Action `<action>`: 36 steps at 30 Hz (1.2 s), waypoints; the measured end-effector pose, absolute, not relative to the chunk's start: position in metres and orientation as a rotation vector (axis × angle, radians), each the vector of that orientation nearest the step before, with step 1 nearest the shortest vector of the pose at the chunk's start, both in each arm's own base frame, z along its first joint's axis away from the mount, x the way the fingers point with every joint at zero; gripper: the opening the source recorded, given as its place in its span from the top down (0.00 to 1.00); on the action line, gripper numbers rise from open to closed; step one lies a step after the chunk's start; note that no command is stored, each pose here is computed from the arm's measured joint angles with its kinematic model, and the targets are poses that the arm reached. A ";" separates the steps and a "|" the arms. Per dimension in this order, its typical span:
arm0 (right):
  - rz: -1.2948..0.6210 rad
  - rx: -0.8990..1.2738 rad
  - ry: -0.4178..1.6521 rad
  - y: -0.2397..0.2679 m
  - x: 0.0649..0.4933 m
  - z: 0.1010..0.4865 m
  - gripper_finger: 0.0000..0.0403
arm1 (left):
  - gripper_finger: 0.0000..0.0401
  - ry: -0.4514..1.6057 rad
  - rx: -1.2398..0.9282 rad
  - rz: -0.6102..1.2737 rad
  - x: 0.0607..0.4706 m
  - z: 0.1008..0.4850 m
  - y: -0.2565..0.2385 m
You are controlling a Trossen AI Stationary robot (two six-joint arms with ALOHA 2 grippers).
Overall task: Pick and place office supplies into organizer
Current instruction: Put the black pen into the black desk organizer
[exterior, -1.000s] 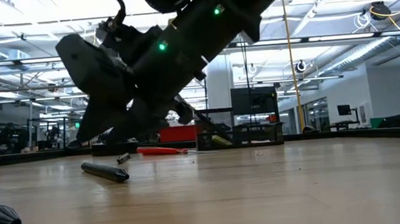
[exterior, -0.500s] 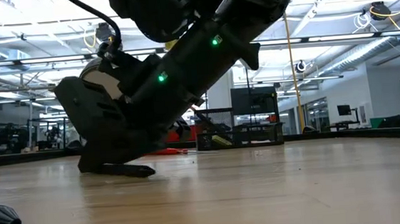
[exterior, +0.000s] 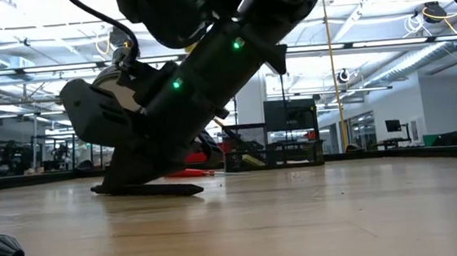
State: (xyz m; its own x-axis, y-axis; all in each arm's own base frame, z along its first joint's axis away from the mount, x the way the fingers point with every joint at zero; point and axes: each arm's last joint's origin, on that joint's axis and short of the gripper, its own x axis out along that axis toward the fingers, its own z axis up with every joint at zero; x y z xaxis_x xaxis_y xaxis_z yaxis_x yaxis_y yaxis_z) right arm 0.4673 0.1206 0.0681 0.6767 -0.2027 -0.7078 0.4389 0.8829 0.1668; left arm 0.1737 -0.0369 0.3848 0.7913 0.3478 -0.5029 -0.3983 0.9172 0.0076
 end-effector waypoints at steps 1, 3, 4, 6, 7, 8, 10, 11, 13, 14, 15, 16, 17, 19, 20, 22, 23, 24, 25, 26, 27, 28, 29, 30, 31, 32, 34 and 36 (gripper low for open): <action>-0.375 0.329 0.728 0.121 0.468 0.072 0.95 | 0.92 0.521 -0.099 0.402 0.174 0.385 -0.037; -0.369 0.314 0.685 0.121 0.470 0.076 0.95 | 0.92 0.521 -0.099 0.402 0.174 0.385 -0.037; -0.357 0.312 0.663 0.122 0.472 0.080 0.95 | 0.92 0.521 -0.099 0.402 0.174 0.385 -0.037; -0.343 0.305 0.643 0.122 0.473 0.084 0.95 | 0.92 0.522 -0.098 0.401 0.174 0.385 -0.037; -0.342 0.303 0.634 0.122 0.474 0.084 0.95 | 0.92 0.521 -0.098 0.401 0.174 0.385 -0.037; -0.343 0.300 0.629 0.122 0.474 0.086 0.95 | 0.92 0.521 -0.098 0.401 0.174 0.385 -0.037; -0.340 0.292 0.627 0.122 0.474 0.088 0.95 | 0.92 0.522 -0.098 0.401 0.174 0.385 -0.037; -0.338 0.293 0.626 0.122 0.474 0.089 0.95 | 0.92 0.522 -0.098 0.401 0.174 0.385 -0.037; -0.334 0.284 0.622 0.122 0.474 0.092 0.95 | 0.92 0.522 -0.098 0.401 0.174 0.385 -0.037; -0.333 0.278 0.622 0.122 0.473 0.094 0.95 | 0.92 0.522 -0.098 0.401 0.174 0.385 -0.037; -0.335 0.275 0.620 0.122 0.473 0.094 0.95 | 0.92 0.522 -0.098 0.401 0.174 0.385 -0.037; -0.336 0.275 0.618 0.122 0.473 0.096 0.95 | 0.92 0.522 -0.098 0.401 0.174 0.385 -0.037; -0.335 0.272 0.618 0.122 0.473 0.098 0.95 | 0.92 0.522 -0.098 0.401 0.174 0.385 -0.037; -0.334 0.265 0.605 0.122 0.473 0.101 0.95 | 0.92 0.522 -0.099 0.401 0.174 0.385 -0.037; -0.342 0.262 0.597 0.122 0.474 0.102 0.95 | 0.92 0.522 -0.099 0.401 0.174 0.385 -0.037; -0.352 0.256 0.586 0.121 0.473 0.107 0.95 | 0.92 0.522 -0.098 0.401 0.174 0.385 -0.037; -0.350 0.259 0.578 0.121 0.474 0.108 0.95 | 0.92 0.522 -0.098 0.401 0.174 0.385 -0.037; -0.349 0.264 0.570 0.121 0.474 0.110 0.95 | 0.92 0.522 -0.098 0.401 0.174 0.385 -0.037; -0.350 0.264 0.566 0.121 0.474 0.112 0.95 | 0.92 0.522 -0.098 0.401 0.174 0.385 -0.037; -0.349 0.264 0.564 0.121 0.474 0.113 0.95 | 0.92 0.522 -0.098 0.401 0.174 0.385 -0.037; -0.348 0.261 0.564 0.121 0.474 0.115 0.95 | 0.92 0.522 -0.097 0.401 0.174 0.385 -0.037; -0.348 0.260 0.565 0.121 0.474 0.116 0.95 | 0.92 0.523 -0.097 0.401 0.173 0.385 -0.037; -0.347 0.263 0.561 0.121 0.474 0.116 0.95 | 0.92 0.523 -0.097 0.401 0.173 0.385 -0.037; -0.347 0.268 0.556 0.121 0.474 0.119 0.95 | 0.92 0.523 -0.098 0.402 0.173 0.385 -0.037; -0.345 0.269 0.554 0.122 0.473 0.122 0.95 | 0.92 0.522 -0.100 0.402 0.173 0.385 -0.037; -0.342 0.269 0.549 0.123 0.472 0.126 0.95 | 0.92 0.520 -0.102 0.402 0.174 0.385 -0.037; -0.342 0.278 0.525 0.123 0.472 0.137 0.95 | 0.92 0.508 -0.119 0.404 0.174 0.386 -0.037; -0.353 0.266 0.514 0.124 0.468 0.151 0.95 | 0.92 0.496 -0.132 0.395 0.175 0.387 -0.038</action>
